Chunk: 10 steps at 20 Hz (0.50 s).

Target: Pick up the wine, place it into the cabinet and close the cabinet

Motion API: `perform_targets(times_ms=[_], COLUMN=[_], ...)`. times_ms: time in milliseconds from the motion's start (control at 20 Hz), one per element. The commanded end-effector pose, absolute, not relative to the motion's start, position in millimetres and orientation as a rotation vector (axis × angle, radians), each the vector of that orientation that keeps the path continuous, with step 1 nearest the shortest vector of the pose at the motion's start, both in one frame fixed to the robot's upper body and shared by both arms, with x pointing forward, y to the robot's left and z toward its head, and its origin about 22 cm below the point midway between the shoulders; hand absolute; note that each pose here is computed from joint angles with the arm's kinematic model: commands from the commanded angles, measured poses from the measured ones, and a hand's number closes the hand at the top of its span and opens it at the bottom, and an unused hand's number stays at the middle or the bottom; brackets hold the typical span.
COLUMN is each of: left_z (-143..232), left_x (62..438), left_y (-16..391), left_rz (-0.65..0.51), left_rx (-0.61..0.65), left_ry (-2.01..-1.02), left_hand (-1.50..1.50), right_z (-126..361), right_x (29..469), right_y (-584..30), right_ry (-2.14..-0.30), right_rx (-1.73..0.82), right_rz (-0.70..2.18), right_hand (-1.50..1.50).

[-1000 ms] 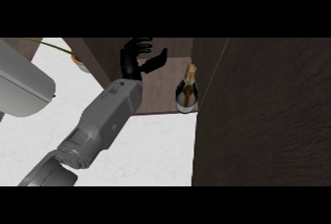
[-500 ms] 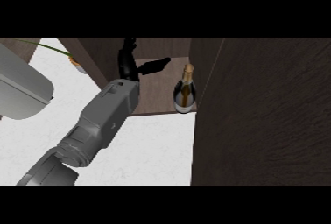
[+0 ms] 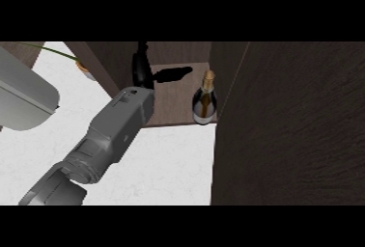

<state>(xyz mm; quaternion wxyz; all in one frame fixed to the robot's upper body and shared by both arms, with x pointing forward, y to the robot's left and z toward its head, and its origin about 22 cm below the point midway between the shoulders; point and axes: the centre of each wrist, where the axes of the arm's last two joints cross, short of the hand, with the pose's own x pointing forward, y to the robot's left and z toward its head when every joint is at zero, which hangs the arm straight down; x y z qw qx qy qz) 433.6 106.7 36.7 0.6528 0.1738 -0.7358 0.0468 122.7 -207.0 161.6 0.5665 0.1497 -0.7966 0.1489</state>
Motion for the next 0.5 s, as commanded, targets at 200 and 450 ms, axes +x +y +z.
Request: perform_targets(times_ms=[200,450], left_z=[44.8,39.6], left_x=[439.4,431.4], left_y=[121.9,108.3], left_rz=[0.092,0.123], left_rx=[0.314,0.145], left_ry=[-1.777,-1.829], left_hand=[-1.5,-1.5], right_z=[180.9,182.8], right_x=[103.4,103.1], right_y=[-216.0,-211.4], right_ry=[-1.922,-1.909], right_rx=[0.42,0.374], right_rz=[0.335,0.3], right_hand=[-1.5,-1.5])
